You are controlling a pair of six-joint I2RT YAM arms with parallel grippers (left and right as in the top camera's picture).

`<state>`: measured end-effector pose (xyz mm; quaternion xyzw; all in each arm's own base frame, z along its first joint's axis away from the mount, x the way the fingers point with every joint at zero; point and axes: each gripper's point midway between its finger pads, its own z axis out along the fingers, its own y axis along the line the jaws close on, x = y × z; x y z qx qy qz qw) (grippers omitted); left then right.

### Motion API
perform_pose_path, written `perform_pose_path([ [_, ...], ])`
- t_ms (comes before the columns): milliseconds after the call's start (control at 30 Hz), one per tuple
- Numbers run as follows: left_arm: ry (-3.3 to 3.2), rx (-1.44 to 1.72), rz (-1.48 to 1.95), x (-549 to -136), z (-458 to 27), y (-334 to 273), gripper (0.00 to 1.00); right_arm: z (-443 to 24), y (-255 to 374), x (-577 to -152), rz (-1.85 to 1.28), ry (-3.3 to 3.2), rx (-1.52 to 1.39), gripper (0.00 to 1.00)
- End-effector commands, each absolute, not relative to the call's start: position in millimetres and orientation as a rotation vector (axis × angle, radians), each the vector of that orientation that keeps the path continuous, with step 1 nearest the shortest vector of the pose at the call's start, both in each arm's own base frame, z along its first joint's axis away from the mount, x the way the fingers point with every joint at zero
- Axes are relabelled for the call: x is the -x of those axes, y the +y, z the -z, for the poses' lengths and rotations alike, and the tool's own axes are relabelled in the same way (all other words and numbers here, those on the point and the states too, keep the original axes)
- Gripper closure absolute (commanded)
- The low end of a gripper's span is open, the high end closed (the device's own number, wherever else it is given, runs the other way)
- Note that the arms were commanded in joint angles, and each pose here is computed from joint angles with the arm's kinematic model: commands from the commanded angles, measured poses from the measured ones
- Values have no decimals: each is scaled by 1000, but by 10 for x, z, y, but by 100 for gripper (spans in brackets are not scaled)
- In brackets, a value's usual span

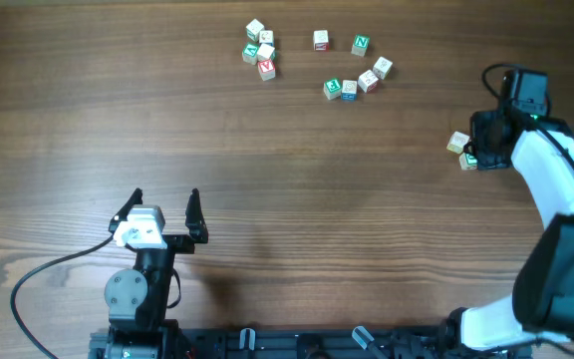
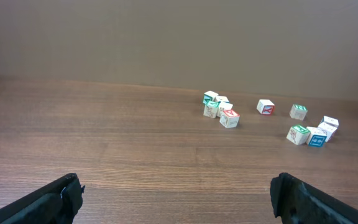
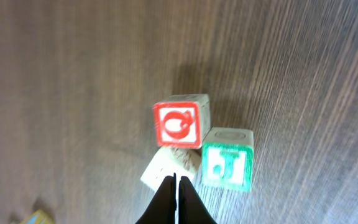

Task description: Form a circle

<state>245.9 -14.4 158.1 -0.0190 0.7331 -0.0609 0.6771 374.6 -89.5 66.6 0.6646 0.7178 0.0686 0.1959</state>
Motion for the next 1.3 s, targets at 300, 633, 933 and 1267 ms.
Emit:
perform_pose_path([
  [300,1647,32,158,-2455,-1566,-182,0,-769,-950,-3239,94,2342,-1572,96],
  [633,1647,32,158,-2455,-1566,-182,0,-827,-1484,-3915,-14,2223,-1281,96],
  [933,1647,32,158,-2455,-1566,-182,0,-561,-1310,-4321,-117,2353,-879,96],
  [1267,1647,32,158,-2455,-1566,-182,0,-280,-1349,-4183,-40,2450,-882,96],
])
